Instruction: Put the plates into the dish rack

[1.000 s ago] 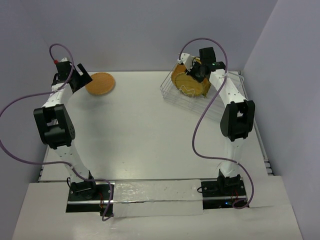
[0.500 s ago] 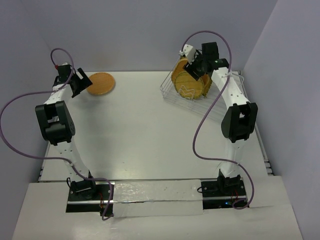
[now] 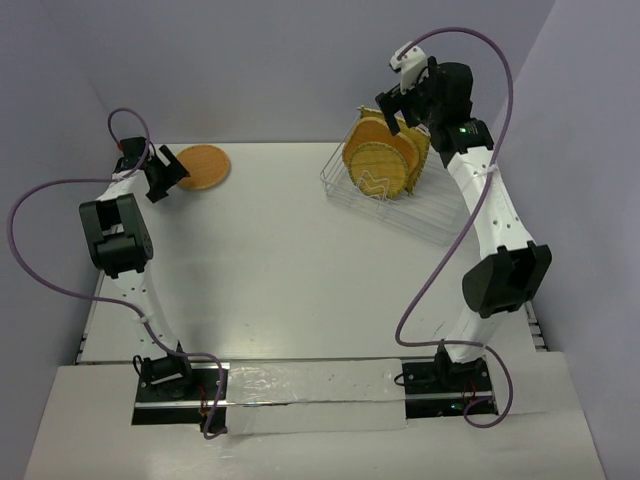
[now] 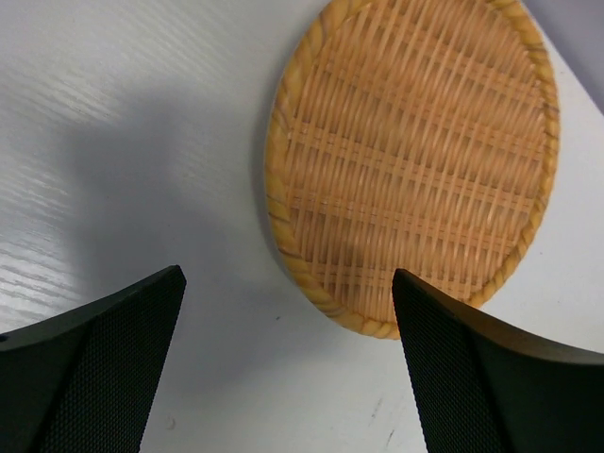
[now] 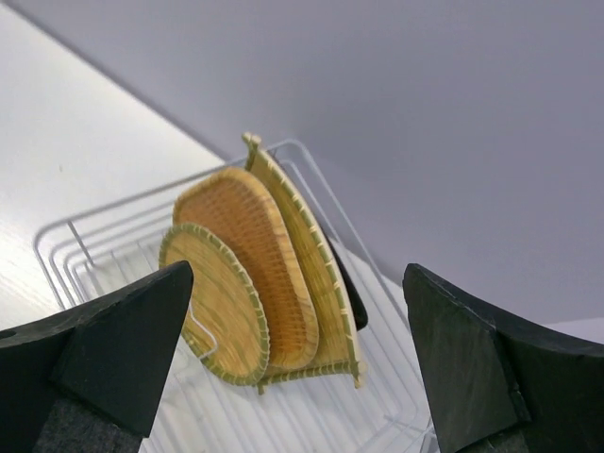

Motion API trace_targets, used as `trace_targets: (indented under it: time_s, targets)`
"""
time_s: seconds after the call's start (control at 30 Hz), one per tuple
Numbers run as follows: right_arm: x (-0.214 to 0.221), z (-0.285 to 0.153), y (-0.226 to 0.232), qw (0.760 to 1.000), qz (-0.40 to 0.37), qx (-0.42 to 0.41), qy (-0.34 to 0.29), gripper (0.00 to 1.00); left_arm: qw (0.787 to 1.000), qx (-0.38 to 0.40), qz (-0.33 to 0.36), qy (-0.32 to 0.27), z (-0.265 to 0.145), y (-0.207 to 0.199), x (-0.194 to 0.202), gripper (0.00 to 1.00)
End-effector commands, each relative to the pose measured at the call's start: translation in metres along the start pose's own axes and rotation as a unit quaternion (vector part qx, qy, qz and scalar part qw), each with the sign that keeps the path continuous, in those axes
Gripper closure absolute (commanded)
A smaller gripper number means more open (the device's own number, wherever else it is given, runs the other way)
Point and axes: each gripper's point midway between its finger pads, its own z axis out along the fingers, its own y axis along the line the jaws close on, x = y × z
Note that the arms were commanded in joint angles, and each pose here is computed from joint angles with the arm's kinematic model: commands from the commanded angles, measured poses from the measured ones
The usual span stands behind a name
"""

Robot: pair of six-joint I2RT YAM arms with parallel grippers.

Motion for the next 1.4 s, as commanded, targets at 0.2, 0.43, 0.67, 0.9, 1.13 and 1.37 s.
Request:
trace_targets:
  time_s: [0.2,0.43,0.67,0.9,1.13,1.37]
  targets:
    - [-0.073,-0.072,-0.028,0.979,0.103,0.097,-0.146,0.00,0.996,0.086,-0.030,-0.005,0.022,-0.018,-0.004,0.16]
    - [-0.086,-0.098,-0.028,0.971,0.120,0.103,-0.177,0.00,0.994,0.092,-0.054,0.016,0.038,-0.012,0.006,0.33]
    - [-0.099,-0.133,-0.022,0.962,0.132,0.105,-0.217,0.00,0.990,0.112,-0.080,0.023,0.043,-0.013,0.005,0.67]
    - [-0.096,-0.156,-0.011,0.958,0.142,0.098,-0.229,0.00,0.986,0.153,-0.072,-0.003,0.011,-0.033,-0.010,1.00]
    - [-0.078,-0.159,0.052,0.948,0.215,-0.035,-0.232,0.00,0.957,0.275,-0.033,-0.090,-0.106,-0.090,-0.029,1.00]
    - [-0.032,-0.138,0.136,0.931,0.252,-0.208,-0.163,0.00,0.933,0.350,0.045,-0.075,-0.179,-0.139,0.040,1.00]
